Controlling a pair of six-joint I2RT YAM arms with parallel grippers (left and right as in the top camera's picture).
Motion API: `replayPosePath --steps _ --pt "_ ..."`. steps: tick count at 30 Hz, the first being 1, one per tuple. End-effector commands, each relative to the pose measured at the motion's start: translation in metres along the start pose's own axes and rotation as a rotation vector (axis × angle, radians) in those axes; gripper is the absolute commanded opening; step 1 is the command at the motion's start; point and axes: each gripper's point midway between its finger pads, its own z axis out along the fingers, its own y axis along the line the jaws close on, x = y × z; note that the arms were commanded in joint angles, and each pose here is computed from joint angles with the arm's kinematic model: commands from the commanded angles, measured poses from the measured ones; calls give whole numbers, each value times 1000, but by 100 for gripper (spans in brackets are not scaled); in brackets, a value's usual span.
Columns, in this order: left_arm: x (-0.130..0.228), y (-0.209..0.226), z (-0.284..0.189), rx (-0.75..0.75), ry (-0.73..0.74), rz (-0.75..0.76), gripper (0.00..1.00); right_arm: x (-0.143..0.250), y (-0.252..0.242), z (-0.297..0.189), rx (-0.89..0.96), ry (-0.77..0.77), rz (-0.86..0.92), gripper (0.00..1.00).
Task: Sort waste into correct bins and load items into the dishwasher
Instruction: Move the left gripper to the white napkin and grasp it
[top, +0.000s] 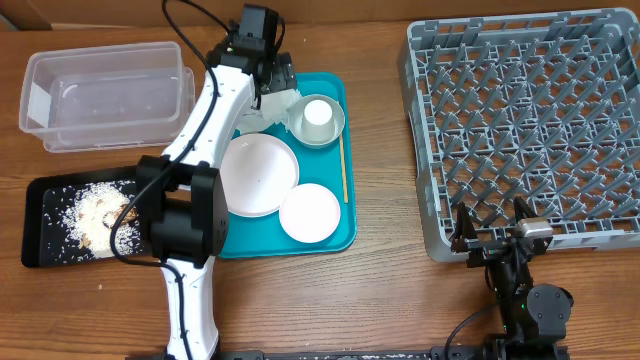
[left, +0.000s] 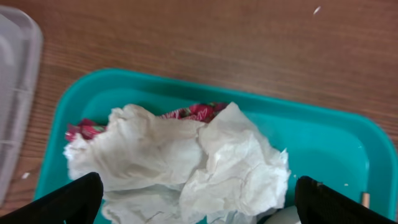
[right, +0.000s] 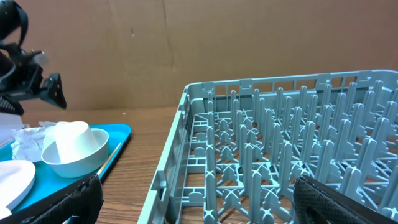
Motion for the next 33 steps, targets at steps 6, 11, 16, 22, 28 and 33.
replayPosePath --steps 6,11,16,22,28,33 --pt "26 -18 21 95 110 24 78 2 -2 0 11 -5 -8 100" --pt "34 -16 20 89 143 27 71 1 -2 0 11 -5 -8 100" --pt "40 -12 21 70 163 31 71 2 -2 0 11 -5 -8 100" --pt "44 -10 23 63 171 32 73 2 -2 0 11 -5 -8 100" --pt "45 -10 25 61 171 32 75 2 -2 0 11 -5 -8 100" --pt "52 -8 36 51 191 35 75 2 -2 0 11 -5 -8 100"
